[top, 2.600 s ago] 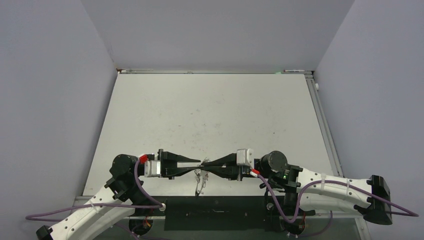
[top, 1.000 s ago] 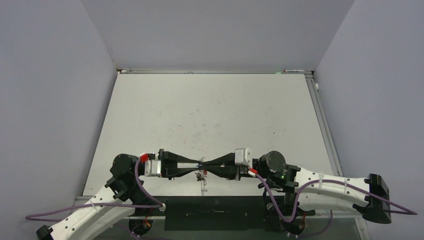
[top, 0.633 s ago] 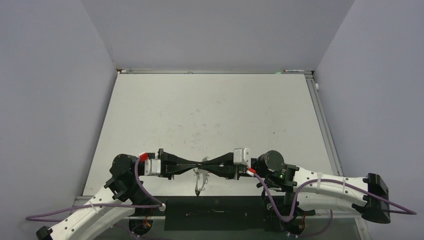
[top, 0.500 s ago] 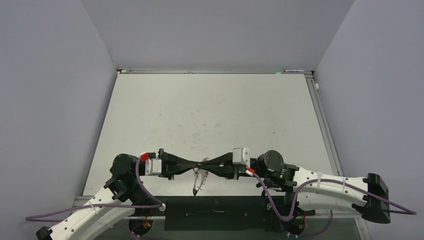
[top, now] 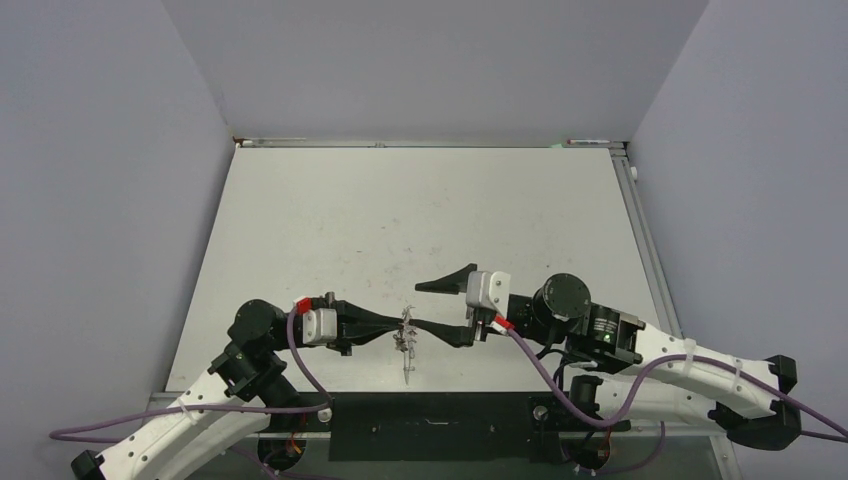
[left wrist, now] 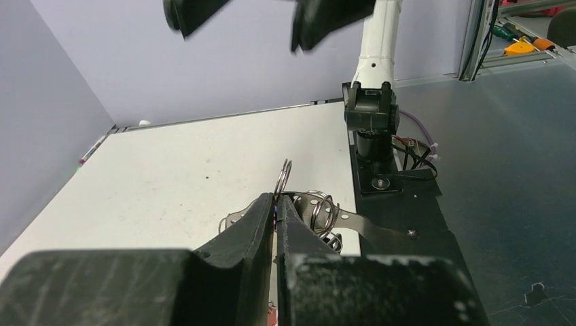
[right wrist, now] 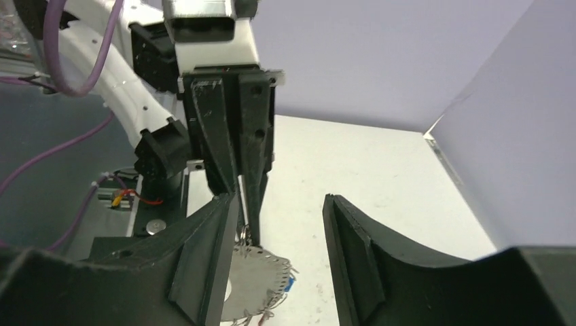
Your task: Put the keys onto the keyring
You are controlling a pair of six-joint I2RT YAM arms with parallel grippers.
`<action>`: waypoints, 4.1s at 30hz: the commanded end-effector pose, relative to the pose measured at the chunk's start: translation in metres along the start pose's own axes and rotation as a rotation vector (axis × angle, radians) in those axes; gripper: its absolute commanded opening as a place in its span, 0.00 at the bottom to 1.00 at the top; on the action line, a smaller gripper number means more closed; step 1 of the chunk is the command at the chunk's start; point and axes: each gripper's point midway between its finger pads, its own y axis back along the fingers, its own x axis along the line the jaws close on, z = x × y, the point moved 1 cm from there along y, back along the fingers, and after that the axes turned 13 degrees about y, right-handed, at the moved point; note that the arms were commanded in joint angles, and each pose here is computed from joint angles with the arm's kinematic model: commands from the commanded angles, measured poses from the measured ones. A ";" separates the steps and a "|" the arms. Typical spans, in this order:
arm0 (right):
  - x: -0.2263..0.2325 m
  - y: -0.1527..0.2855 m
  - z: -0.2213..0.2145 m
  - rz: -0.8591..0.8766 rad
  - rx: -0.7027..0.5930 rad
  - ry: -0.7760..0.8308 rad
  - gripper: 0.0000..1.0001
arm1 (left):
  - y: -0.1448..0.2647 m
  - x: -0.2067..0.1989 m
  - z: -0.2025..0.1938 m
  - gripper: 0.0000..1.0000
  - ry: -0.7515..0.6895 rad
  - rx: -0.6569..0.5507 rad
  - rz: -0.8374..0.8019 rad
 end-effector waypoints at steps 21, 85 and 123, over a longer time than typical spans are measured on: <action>0.015 -0.009 -0.027 0.228 0.473 0.046 0.32 | -0.002 0.011 0.028 0.00 -0.049 -0.036 0.070; 0.021 -0.010 -0.058 0.211 0.577 0.093 0.14 | -0.003 0.012 0.027 0.00 -0.045 -0.034 0.072; 0.018 0.000 -0.002 0.084 0.155 0.059 0.05 | 0.005 -0.002 0.041 0.37 -0.122 -0.128 0.025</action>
